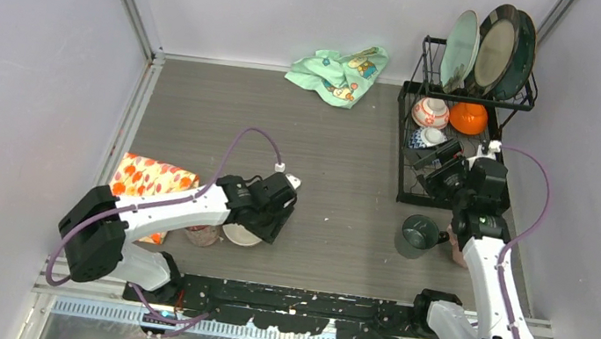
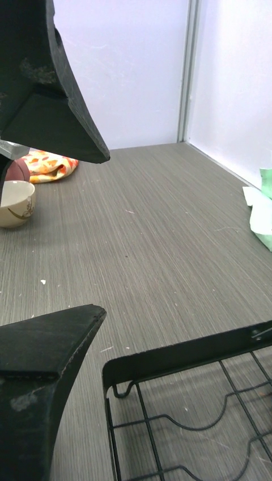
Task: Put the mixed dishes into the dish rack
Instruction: Pick up the bowl from the center of the board.
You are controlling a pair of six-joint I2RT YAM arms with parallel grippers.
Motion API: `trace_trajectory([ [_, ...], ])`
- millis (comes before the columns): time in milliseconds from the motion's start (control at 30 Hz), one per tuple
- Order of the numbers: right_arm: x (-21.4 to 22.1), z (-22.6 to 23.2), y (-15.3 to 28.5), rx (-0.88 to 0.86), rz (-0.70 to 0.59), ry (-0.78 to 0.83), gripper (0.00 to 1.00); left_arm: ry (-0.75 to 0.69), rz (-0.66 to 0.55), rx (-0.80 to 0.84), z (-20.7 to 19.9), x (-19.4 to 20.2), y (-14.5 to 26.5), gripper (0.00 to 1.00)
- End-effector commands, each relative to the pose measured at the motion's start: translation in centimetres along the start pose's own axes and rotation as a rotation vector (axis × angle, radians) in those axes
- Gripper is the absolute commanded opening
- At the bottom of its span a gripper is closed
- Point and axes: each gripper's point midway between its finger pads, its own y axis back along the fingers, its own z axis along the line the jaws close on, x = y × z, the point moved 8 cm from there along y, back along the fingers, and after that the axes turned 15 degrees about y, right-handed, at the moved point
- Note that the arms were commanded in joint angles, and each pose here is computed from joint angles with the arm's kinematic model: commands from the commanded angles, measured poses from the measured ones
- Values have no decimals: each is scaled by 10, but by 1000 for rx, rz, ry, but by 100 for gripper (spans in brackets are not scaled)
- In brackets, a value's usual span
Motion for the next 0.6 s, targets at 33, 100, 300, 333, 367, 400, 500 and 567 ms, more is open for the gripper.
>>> trace_trajectory([
  [33, 2, 9, -4, -129, -23, -59, 100, -59, -82, -23, -7, -6, -6, 42],
  [100, 4, 8, -7, -128, -4, -73, 100, -84, -82, -32, -10, -5, -8, 40],
  [300, 5, 12, -11, -199, -8, -85, 100, -130, -93, -22, -21, -7, -14, 21],
  [333, 5, 13, -12, -214, -8, -92, 99, -139, -96, -13, -24, -7, -14, 19],
  [367, 6, 14, -12, -229, -4, -100, 100, -153, -101, -3, -27, -7, -14, 16],
  [400, 6, 16, -12, -243, 5, -108, 100, -167, -110, 9, -30, -8, -13, 13],
  [500, 7, 20, -14, -257, 20, -100, 100, -198, -143, 57, -40, -13, -9, 2],
  [567, 10, 20, -18, -249, 42, -94, 100, -215, -169, 94, -46, -18, -5, 0],
])
